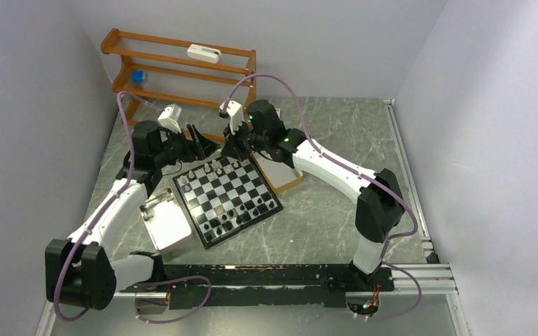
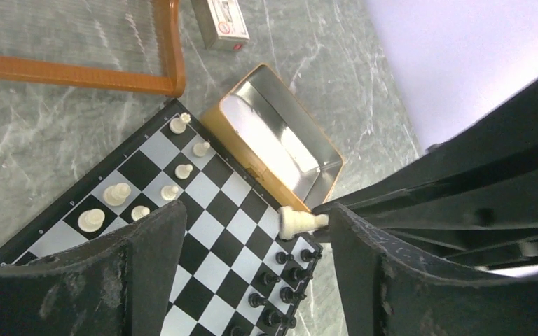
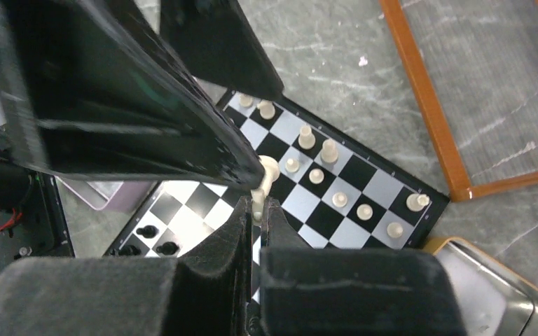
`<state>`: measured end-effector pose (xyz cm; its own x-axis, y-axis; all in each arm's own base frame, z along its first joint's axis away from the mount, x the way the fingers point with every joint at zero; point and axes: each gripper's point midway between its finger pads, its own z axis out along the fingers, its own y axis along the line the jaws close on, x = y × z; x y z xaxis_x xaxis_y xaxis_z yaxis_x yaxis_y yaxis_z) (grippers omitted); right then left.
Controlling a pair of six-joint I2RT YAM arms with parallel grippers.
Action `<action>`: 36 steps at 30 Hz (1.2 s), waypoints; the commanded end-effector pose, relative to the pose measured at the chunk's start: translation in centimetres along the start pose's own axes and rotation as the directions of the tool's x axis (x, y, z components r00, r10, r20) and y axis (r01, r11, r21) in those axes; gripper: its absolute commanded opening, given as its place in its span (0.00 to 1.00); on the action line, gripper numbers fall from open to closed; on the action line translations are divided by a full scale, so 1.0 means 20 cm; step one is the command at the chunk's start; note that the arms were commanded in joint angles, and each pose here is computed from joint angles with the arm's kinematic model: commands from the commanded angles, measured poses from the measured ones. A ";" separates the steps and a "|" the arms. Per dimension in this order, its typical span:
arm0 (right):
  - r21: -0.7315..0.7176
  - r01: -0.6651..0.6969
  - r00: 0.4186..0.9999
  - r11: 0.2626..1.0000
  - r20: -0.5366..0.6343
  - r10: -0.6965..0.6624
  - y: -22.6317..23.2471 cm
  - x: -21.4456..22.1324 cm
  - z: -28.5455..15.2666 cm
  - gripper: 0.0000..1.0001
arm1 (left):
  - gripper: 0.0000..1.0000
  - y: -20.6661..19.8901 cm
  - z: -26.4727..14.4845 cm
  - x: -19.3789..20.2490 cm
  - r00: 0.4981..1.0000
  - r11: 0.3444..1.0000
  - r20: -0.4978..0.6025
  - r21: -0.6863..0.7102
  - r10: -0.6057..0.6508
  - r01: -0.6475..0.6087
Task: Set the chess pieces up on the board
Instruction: Place the chess piece on the chessboard.
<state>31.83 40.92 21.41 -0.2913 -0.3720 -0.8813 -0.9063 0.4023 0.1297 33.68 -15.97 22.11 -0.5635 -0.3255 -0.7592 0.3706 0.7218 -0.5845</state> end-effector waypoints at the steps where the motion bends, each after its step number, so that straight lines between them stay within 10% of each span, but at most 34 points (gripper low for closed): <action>1: 0.000 0.011 0.997 1.000 0.075 -0.011 0.02 -0.15 -0.02 0.00 | 0.75 -0.01 0.05 0.09 0.997 0.997 -0.058 0.051 -0.057 0.060; 13: 0.031 -0.014 0.996 0.999 0.085 0.011 -0.02 -0.16 0.02 0.00 | 0.74 0.07 0.04 0.14 0.995 0.999 -0.086 -0.020 -0.042 0.040; 25: 0.202 0.073 0.964 0.977 -0.264 -0.017 -0.30 0.12 0.18 0.00 | 0.98 0.22 -0.29 -0.11 0.977 0.904 0.041 -0.390 0.208 -0.176; 36: 0.320 0.224 0.899 0.920 -0.432 -0.069 -0.54 0.24 0.28 0.00 | 0.98 0.22 -0.66 -0.18 0.895 0.787 0.138 -0.546 0.423 -0.288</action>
<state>40.73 40.95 13.60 -0.3490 -0.6591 -0.6662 -0.8183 0.5608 -0.1262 28.19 -5.56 28.18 -0.2086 -0.1569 -0.9653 0.1264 0.9744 -0.1857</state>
